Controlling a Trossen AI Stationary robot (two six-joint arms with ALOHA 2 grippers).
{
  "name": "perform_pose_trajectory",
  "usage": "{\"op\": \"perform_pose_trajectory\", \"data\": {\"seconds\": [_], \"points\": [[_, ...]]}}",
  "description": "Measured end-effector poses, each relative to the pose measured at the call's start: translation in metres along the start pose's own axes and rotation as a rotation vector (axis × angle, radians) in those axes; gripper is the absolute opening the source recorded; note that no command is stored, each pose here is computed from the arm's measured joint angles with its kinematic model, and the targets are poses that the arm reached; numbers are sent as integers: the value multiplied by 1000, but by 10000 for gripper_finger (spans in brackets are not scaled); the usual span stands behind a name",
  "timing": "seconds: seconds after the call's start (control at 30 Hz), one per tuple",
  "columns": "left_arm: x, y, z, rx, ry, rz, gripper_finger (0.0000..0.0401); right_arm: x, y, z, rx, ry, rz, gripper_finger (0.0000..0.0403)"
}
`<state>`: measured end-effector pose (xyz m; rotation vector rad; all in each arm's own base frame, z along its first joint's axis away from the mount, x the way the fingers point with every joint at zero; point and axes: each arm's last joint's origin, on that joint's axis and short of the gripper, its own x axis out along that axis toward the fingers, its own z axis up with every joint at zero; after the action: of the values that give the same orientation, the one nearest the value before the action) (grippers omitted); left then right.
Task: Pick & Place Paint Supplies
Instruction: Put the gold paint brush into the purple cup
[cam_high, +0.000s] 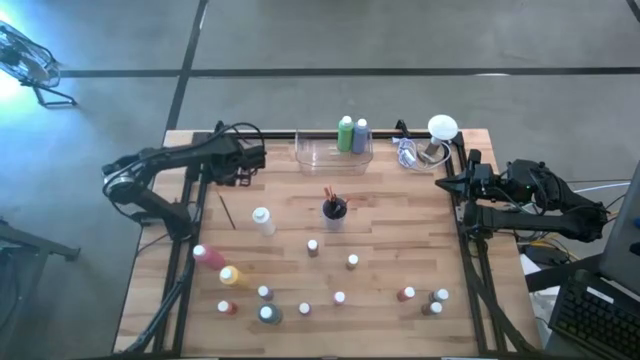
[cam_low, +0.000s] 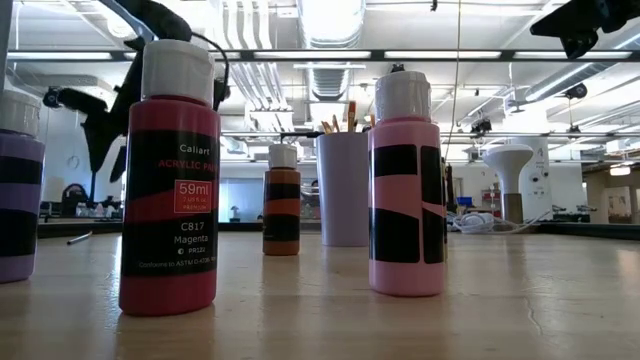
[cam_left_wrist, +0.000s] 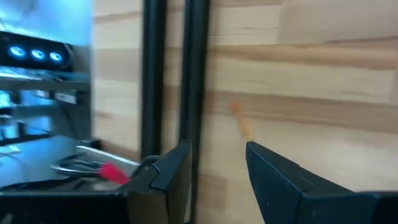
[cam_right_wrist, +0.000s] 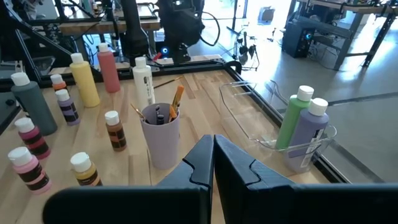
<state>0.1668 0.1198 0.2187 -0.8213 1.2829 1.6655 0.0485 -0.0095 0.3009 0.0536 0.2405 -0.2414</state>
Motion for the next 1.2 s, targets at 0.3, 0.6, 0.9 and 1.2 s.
{"op": "perform_pose_trajectory", "data": {"seconds": [0.3,0.6,0.9,1.2], "points": [[23,-3,3,-79,24,-38,158,0,0,0,0,0,0,8],[44,-6,1,-156,41,-81,156,0,0,0,0,0,0,8],[59,-3,-6,-205,59,-48,151,0,0,0,0,0,0,8],[79,-1,-7,-264,68,-66,149,0,0,0,0,0,0,8]]}}
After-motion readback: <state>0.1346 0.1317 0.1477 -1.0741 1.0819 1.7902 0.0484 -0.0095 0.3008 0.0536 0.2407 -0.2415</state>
